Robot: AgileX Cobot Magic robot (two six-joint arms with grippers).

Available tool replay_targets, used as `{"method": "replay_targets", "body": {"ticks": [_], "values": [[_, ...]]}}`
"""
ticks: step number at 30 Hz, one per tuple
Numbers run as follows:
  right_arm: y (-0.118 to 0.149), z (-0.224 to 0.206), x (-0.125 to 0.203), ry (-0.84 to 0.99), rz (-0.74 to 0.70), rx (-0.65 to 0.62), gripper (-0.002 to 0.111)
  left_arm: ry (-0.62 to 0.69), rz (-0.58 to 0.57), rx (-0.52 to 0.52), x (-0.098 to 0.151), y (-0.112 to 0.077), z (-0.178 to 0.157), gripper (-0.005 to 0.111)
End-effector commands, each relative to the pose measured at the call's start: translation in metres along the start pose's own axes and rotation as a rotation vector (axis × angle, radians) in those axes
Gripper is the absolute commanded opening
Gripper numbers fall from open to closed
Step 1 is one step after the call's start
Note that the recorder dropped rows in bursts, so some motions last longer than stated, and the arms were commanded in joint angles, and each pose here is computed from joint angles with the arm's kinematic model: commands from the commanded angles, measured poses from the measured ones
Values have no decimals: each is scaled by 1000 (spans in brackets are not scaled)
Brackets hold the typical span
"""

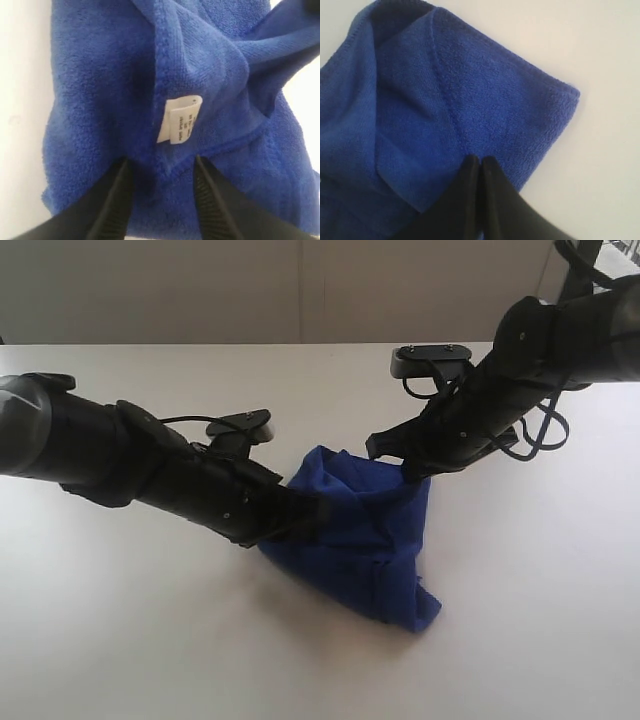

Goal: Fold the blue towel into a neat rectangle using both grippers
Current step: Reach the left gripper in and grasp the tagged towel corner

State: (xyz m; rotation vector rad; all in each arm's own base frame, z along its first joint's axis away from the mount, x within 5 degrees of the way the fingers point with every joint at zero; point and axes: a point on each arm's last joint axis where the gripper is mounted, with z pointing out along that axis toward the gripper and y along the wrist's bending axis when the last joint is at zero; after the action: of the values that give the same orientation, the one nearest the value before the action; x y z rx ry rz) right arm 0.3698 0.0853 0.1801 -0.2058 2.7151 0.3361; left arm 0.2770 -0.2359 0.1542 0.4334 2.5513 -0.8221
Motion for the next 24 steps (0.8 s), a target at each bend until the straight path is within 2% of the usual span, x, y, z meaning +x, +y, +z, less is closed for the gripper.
{"method": "replay_targets", "body": {"ticks": [1,5,15,24], "values": [[-1,-3,-1,-17,-12,7,0,-2,-26,78,-8,-13,-2,46],[-1,-3,-1,-17,-12,7,0,-20,-22,75,-14,-14,-1,46],[-1,-3,-1,-17,-12,7,0,42,-35,78,-4,-8,13,46],[-1,-3,-1,-17,-12,7,0,27,-25,55,-6,-5,14,45]]}}
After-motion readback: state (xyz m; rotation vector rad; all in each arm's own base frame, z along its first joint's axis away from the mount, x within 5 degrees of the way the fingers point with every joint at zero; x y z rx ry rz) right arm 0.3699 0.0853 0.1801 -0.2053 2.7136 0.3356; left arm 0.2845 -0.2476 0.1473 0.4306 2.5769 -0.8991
